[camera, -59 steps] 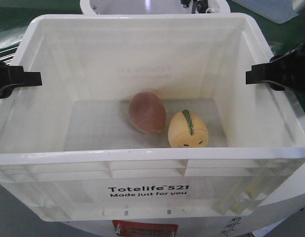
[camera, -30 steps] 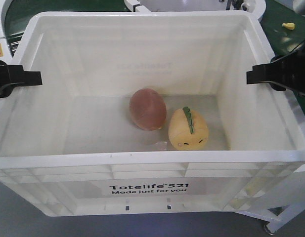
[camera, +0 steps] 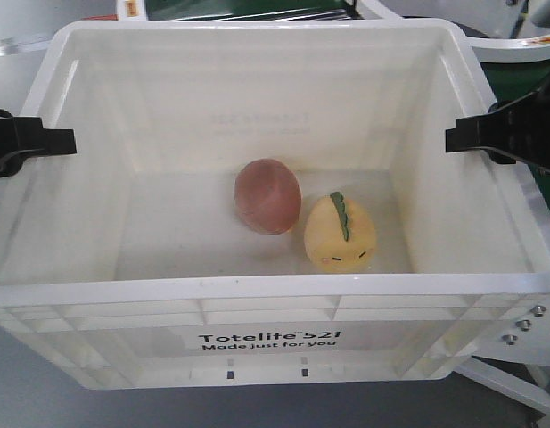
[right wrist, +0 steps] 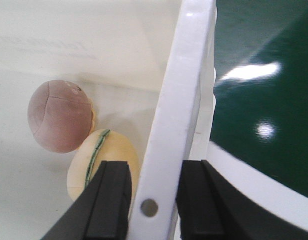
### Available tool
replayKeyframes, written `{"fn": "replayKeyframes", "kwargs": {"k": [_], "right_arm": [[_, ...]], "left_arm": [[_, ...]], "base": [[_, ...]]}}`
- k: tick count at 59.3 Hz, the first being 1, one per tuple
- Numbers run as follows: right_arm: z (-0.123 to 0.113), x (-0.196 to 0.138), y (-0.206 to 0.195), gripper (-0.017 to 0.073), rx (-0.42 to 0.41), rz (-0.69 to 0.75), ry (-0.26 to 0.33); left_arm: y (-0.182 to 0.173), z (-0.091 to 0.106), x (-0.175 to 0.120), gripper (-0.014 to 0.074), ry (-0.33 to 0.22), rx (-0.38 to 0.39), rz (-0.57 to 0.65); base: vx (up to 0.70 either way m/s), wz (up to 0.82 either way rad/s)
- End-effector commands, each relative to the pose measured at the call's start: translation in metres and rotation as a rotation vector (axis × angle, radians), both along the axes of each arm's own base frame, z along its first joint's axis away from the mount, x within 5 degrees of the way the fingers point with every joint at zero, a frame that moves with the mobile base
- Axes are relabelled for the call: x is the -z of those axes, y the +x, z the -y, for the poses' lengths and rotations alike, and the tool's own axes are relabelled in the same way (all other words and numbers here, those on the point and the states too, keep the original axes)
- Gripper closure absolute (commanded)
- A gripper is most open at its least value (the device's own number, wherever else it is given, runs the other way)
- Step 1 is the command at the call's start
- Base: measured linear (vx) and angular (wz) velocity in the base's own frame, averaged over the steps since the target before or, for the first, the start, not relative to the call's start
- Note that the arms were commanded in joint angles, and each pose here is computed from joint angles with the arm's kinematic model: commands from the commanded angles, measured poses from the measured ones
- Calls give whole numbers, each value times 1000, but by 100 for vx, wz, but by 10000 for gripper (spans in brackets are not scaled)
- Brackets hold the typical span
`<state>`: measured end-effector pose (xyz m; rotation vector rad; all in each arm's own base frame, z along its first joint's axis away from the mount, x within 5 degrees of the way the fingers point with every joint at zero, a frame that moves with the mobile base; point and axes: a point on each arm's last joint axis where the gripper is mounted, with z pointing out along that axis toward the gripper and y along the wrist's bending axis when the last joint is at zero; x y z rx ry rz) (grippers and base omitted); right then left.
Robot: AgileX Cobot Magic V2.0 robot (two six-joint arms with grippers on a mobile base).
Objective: Place moving items into box and shelve
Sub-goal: 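Hold the tote by both rims while the base drives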
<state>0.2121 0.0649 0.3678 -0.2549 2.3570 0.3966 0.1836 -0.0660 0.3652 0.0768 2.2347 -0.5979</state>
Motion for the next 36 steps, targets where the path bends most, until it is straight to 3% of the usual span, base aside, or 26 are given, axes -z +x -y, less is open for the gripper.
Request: {"fn": "replayKeyframes", "kwargs": {"k": [1,36], "right_arm": [[-2,-29,-1,564,19,168,95],[-2,-29,-1,564,19,169,94]], "left_arm": [[-2,2,-31,597,-126,-36,161],[-2,2,-30,597,-125,-35,158]], "base": [[-19,60],[-17,67]]}}
